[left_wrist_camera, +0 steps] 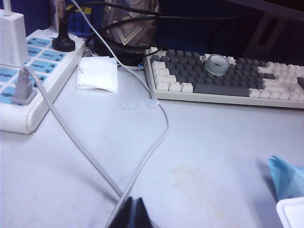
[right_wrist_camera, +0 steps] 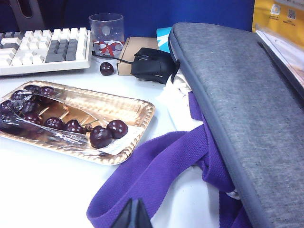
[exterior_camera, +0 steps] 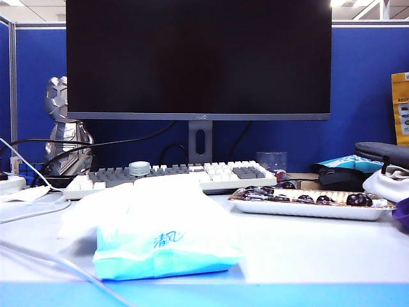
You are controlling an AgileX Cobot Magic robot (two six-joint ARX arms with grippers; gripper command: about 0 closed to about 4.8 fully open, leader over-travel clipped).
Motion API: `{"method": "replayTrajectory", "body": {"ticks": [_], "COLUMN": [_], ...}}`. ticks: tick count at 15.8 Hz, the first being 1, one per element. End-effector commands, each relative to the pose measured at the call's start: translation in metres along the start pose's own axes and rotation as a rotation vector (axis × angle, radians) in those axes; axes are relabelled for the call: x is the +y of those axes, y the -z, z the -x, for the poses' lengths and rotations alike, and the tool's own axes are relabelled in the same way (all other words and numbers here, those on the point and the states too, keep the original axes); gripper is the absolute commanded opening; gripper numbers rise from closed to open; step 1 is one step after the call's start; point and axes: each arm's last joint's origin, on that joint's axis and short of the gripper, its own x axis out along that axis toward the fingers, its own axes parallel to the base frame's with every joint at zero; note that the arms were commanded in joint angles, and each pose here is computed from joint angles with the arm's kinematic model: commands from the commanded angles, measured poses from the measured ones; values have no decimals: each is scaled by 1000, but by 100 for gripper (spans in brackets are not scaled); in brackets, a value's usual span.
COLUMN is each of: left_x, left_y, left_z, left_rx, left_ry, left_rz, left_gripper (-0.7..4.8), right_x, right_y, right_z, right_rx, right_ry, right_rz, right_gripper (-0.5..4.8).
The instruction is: Pull out a wet wipe from the sky blue wet wipes packet and place it on the table.
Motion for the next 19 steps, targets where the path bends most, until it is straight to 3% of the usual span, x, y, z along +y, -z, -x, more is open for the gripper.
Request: {"method": "replayTrajectory", "body": {"ticks": [1, 4, 5, 6, 9, 14, 17, 18, 19], "left_x": [0, 0, 0, 0, 0, 0, 0, 0, 0], "left_y": [-1, 0, 0, 0, 0, -1, -1, -1, -1], "left_z": [0, 0, 0, 0, 0, 0, 0, 0, 0], "left_rx": [-9, -9, -9, -9, -9, -9, -9, -9, -9], "left_ry": [-1, 0, 0, 0, 0, 0, 0, -1, -1], "left_rz": [-2, -2, -2, -2, -2, -2, -2, -2, -2], "left_gripper": [-3, -3, -3, -3, -3, -3, -3, -3, -3], "right_x": [0, 0, -1, 0, 5, 9, 12, 15, 22], "right_y": [0, 0, -1, -3, -25, -81, -127, -148, -169], "right_z": [0, 0, 0, 0, 4, 26, 28, 22, 12], "right_rx": [-10, -10, -22, -37, -210, -355, -374, -356, -301], "right_ry": [3, 10, 17, 2, -204, -337, -419, -498, -649], "right_rz": [-3, -4, -192, -247, -360, -331, -309, -294, -268], "right_gripper": [3, 3, 3, 3, -1, -1, -1, -1, -1]}}
